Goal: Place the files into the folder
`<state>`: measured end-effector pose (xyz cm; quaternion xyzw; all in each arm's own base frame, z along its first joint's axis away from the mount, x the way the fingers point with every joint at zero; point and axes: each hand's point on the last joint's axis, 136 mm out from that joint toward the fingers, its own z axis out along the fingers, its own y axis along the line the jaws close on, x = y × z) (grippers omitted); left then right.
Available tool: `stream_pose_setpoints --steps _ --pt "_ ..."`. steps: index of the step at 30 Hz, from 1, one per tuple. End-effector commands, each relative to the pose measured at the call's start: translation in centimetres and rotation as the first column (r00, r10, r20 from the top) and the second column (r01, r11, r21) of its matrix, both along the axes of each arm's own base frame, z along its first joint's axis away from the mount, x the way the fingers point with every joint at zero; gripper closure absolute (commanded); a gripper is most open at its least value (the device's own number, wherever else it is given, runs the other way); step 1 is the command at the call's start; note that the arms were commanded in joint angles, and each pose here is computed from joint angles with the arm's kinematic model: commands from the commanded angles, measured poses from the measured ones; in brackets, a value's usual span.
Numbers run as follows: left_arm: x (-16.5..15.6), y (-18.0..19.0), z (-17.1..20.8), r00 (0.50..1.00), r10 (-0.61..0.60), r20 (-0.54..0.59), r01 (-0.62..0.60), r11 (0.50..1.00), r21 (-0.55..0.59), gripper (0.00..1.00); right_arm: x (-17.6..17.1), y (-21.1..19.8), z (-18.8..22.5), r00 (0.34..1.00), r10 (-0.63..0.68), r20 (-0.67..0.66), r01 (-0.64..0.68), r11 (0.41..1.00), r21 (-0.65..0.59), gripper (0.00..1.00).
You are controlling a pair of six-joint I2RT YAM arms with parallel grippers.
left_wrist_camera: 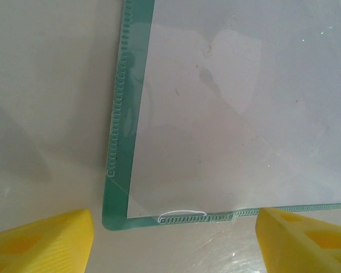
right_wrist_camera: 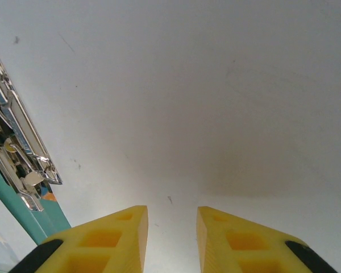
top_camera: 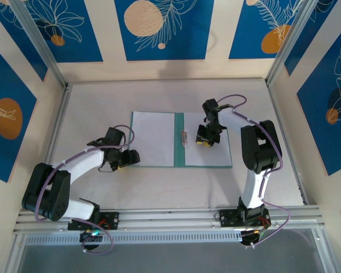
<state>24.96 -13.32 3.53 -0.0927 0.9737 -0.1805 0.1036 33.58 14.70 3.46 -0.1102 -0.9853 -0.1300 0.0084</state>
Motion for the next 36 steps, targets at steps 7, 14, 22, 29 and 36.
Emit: stream_pose_setpoints --steps 7,14,22,29,36 --pt "-0.4 -0.1 -0.6 1.000 0.024 -0.020 -0.024 0.999 -0.035 0.29 -0.6 0.0 -0.8 0.999 0.003 -0.032 -0.003 1.000 0.012 0.69" --pt "0.0 -0.5 -0.5 1.000 0.025 0.001 -0.024 0.998 -0.065 0.35 -0.6 0.0 -0.8 0.999 0.006 -0.032 -0.005 1.000 0.012 0.70" --pt "0.9 -1.1 -0.1 0.996 0.061 0.059 -0.051 0.986 -0.161 0.40 -0.6 0.1 -1.4 0.999 0.007 -0.047 -0.006 1.000 0.014 0.70" --pt "2.1 -1.9 1.8 0.981 0.075 0.179 -0.027 0.966 -0.256 0.58 -0.7 0.0 -1.6 0.999 0.007 -0.053 -0.007 1.000 0.012 0.70" --pt "3.3 -2.5 3.9 0.953 0.080 0.293 0.013 0.954 -0.301 0.68 -0.6 0.1 -1.5 0.999 0.008 -0.050 -0.007 1.000 0.020 0.69"
